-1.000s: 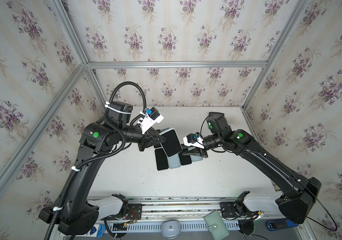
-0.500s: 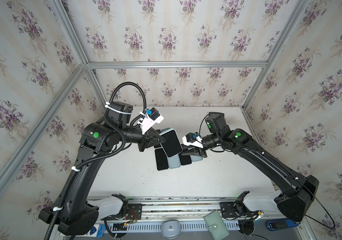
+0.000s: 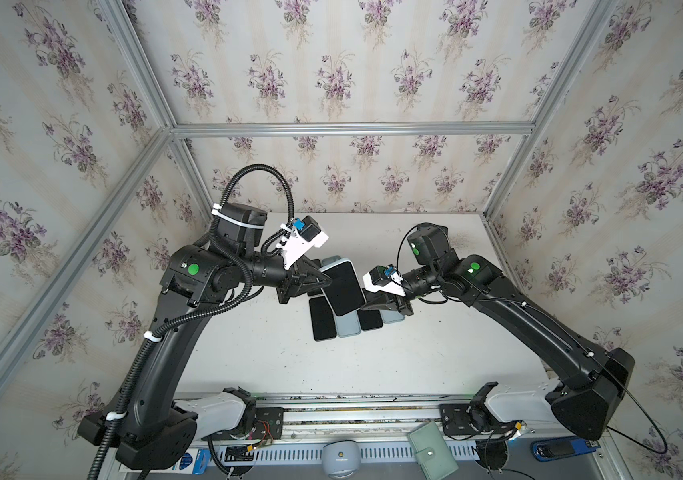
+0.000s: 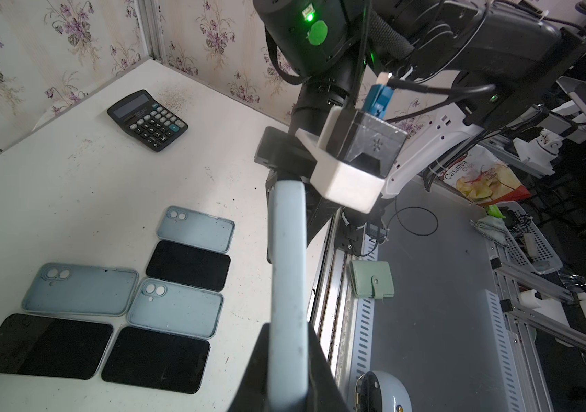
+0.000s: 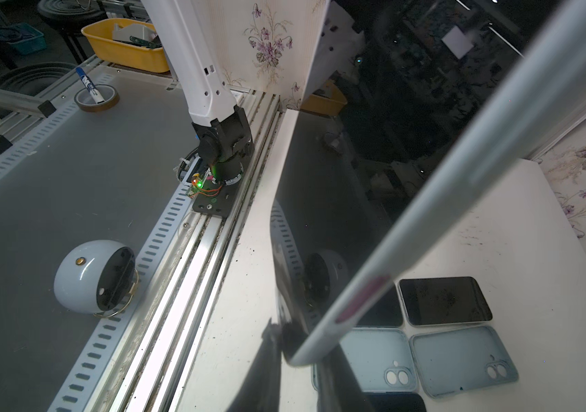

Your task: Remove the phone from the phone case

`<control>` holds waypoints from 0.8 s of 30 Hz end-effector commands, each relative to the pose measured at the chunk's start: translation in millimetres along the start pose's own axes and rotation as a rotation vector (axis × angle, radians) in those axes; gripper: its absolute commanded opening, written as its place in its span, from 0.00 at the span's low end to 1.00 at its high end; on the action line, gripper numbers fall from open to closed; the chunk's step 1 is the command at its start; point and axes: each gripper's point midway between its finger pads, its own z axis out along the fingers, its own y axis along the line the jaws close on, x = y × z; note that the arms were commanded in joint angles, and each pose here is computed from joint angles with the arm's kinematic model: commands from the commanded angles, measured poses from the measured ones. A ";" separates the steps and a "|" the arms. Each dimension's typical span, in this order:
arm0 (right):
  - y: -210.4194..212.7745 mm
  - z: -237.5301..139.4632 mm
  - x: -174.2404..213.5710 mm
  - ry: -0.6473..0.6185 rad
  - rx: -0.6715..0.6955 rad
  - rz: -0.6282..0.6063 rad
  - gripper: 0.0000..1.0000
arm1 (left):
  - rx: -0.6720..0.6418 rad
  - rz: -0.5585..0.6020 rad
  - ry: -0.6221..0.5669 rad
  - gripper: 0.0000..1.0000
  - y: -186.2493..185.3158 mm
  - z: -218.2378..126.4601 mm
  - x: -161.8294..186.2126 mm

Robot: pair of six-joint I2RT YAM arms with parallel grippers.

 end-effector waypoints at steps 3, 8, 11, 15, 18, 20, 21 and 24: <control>9.9 -0.7 -7.6 -0.011 -0.049 -0.035 0.14 | 0.032 0.041 -0.043 0.00 -2.6 0.6 -12.4; 20.2 3.3 -7.3 -0.001 -0.085 -0.068 0.10 | 0.079 0.041 -0.066 0.00 -5.2 3.3 -21.4; 18.8 5.8 -7.8 -0.001 -0.067 -0.102 0.08 | 0.136 0.026 -0.092 0.00 -6.7 7.8 -30.1; 11.7 9.2 -10.9 -0.003 -0.023 -0.158 0.08 | 0.224 -0.031 -0.106 0.00 -5.4 18.0 -35.8; 5.3 9.7 -12.9 -0.003 0.008 -0.191 0.08 | 0.292 -0.079 -0.108 0.00 -4.5 25.8 -36.3; 2.5 9.8 -13.0 -0.003 0.026 -0.210 0.08 | 0.323 -0.107 -0.107 0.00 -1.6 31.7 -34.6; 0.8 10.0 -13.2 -0.004 0.035 -0.217 0.09 | 0.333 -0.126 -0.102 0.00 1.4 35.7 -32.7; -6.0 10.5 -14.2 -0.007 0.070 -0.237 0.09 | 0.368 -0.166 -0.097 0.00 5.9 43.3 -30.9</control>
